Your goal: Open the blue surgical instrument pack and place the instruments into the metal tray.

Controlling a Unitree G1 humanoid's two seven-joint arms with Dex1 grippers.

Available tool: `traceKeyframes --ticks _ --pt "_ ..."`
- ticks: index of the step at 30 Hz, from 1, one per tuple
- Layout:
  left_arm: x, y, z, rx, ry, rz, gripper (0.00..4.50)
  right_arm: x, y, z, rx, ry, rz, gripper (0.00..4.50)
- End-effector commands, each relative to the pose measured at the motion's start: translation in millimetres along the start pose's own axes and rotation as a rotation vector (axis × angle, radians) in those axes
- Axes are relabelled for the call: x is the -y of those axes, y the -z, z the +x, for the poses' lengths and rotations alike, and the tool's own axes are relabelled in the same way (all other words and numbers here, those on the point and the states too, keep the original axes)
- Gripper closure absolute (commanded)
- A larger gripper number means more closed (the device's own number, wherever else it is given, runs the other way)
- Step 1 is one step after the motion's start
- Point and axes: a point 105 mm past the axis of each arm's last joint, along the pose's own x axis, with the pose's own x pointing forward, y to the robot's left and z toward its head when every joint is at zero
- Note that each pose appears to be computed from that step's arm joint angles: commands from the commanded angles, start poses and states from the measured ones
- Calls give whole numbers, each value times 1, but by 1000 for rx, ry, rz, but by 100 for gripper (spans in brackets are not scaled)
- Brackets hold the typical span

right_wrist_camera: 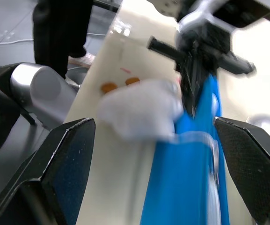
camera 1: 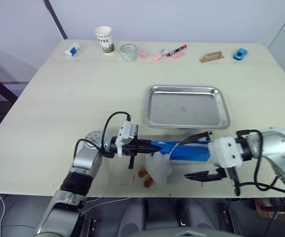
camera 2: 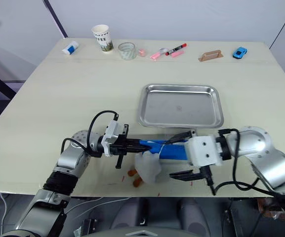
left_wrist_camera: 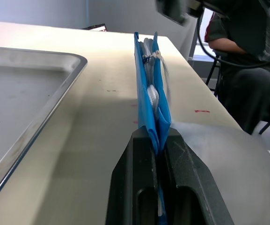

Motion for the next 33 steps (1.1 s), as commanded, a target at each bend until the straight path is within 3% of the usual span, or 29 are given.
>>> traceKeyframes --ticks 1,8,13,19,22,23,24,29,30,33 --pt "0 3 -1 -14 -3 -1 450 7 -8 -18 52 71 43 11" --pt "1 4 -1 -16 -1 1 450 9 22 -42 77 221 244 11" --pt "1 4 -1 -17 5 4 450 -1 52 -37 59 271 380 11" --pt "0 3 -2 -20 8 7 450 -5 68 -25 102 257 467 11" --pt "0 3 -3 -23 5 8 450 -6 77 -21 120 256 478 67" --pt "0 3 -3 -24 5 8 450 -5 78 -19 133 261 481 124" --pt "0 3 -4 -25 6 8 450 -5 79 -18 143 261 479 151" --pt "1 3 -5 -28 3 8 450 -3 81 -16 161 258 469 413" --pt "1 4 -5 -29 2 8 450 -3 81 -16 164 258 468 443" --pt "1 5 -6 -32 1 4 450 -3 82 -15 172 257 465 443"
